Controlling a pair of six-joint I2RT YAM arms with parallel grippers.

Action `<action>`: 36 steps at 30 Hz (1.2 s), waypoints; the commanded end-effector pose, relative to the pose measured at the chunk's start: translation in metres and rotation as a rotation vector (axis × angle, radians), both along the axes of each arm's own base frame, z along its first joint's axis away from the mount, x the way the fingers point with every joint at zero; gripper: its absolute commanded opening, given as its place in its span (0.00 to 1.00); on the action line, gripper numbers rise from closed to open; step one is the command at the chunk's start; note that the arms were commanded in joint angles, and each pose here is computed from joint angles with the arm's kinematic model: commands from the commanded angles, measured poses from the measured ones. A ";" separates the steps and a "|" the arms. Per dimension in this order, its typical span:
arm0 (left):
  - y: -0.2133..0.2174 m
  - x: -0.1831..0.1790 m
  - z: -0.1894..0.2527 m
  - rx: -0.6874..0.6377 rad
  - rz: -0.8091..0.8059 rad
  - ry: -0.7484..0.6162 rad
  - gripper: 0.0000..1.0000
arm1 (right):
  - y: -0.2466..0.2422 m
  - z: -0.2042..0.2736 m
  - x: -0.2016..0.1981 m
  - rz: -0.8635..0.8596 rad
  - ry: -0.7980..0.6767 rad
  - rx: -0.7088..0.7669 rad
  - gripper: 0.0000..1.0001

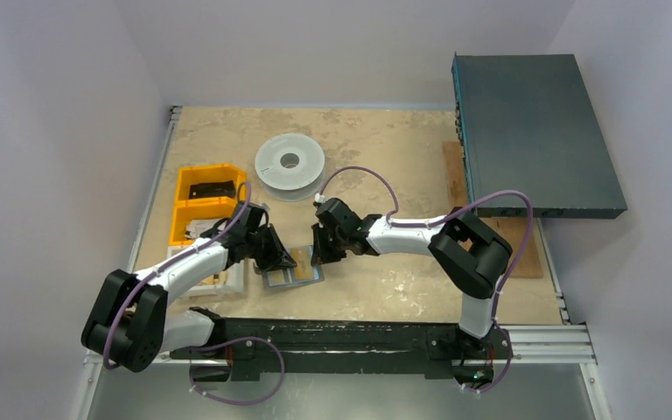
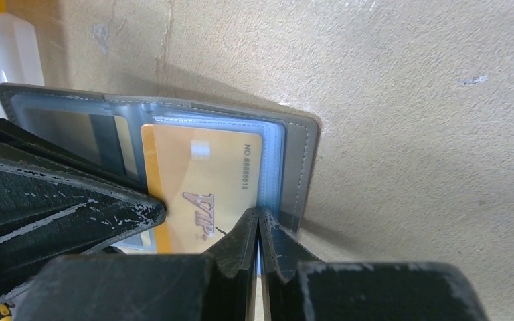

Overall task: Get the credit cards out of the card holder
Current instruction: Remove the credit card from the card holder.

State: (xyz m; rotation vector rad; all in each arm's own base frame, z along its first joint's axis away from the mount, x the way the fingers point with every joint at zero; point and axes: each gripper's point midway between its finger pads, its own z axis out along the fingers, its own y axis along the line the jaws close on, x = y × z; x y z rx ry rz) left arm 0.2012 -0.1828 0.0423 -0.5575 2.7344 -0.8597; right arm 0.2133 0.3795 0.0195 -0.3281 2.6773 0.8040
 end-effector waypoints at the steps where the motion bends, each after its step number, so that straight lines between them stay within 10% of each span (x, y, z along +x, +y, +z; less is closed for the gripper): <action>1: -0.016 0.011 0.019 -0.098 -0.015 -0.063 0.00 | -0.034 -0.056 -0.021 -0.008 0.078 -0.176 0.02; 36: 0.050 -0.001 0.018 0.141 -0.032 -0.042 0.00 | -0.049 -0.067 -0.022 -0.044 0.104 -0.204 0.01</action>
